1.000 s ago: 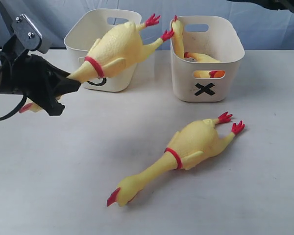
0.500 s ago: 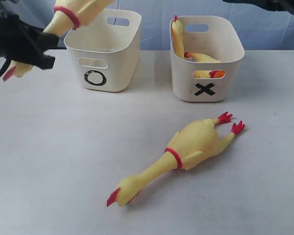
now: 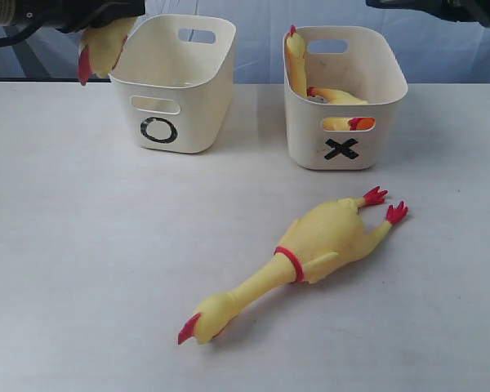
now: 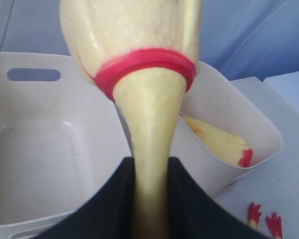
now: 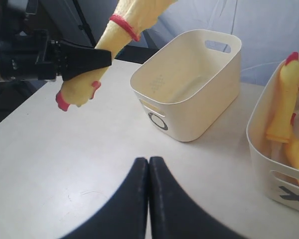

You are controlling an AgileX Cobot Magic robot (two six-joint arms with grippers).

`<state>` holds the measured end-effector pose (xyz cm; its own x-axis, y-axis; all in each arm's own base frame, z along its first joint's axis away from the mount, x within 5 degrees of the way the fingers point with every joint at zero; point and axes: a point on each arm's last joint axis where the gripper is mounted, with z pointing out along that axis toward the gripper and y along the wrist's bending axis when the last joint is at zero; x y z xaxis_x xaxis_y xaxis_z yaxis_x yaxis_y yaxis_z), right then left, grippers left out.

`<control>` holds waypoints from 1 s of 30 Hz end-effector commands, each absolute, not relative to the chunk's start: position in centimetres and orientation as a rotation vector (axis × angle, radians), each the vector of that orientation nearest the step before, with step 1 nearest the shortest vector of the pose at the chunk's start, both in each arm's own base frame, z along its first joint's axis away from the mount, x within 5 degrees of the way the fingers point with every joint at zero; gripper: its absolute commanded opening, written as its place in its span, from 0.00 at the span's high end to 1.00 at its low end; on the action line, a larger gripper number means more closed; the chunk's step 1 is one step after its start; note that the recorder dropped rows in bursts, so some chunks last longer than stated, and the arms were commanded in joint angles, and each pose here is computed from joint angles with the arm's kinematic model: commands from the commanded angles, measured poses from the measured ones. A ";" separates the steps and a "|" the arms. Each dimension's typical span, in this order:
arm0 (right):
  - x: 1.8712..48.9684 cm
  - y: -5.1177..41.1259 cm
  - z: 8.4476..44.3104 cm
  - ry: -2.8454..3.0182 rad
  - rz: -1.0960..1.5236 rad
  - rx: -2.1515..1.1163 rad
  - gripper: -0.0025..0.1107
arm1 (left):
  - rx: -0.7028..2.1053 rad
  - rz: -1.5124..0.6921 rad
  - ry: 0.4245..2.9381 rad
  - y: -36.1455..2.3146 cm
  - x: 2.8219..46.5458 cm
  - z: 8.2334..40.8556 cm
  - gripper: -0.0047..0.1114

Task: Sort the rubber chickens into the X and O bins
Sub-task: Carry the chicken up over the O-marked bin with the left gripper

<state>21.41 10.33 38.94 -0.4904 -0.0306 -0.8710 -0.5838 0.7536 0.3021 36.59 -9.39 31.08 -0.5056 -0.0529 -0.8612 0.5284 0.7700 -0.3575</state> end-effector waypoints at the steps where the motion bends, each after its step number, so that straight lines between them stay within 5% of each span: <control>1: 21.2 10.2 39.0 1.982 0.722 -0.462 0.98 | 0.348 -0.743 1.962 -9.5 36.9 31.6 0.96; 23: 21.2 10.2 39.0 1.982 0.721 -0.462 0.98 | 0.466 -0.694 1.863 -9.5 35.2 34.2 0.96; 30: 21.2 10.2 39.0 1.981 0.723 -0.460 0.98 | 0.645 -0.383 1.669 -10.2 35.2 34.3 0.96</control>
<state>21.41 10.33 38.94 -0.4904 -0.0306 -0.8710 -0.5838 0.7536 0.3021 35.44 -9.87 33.51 -0.2002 0.1817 -0.9628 0.6457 0.7635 0.0098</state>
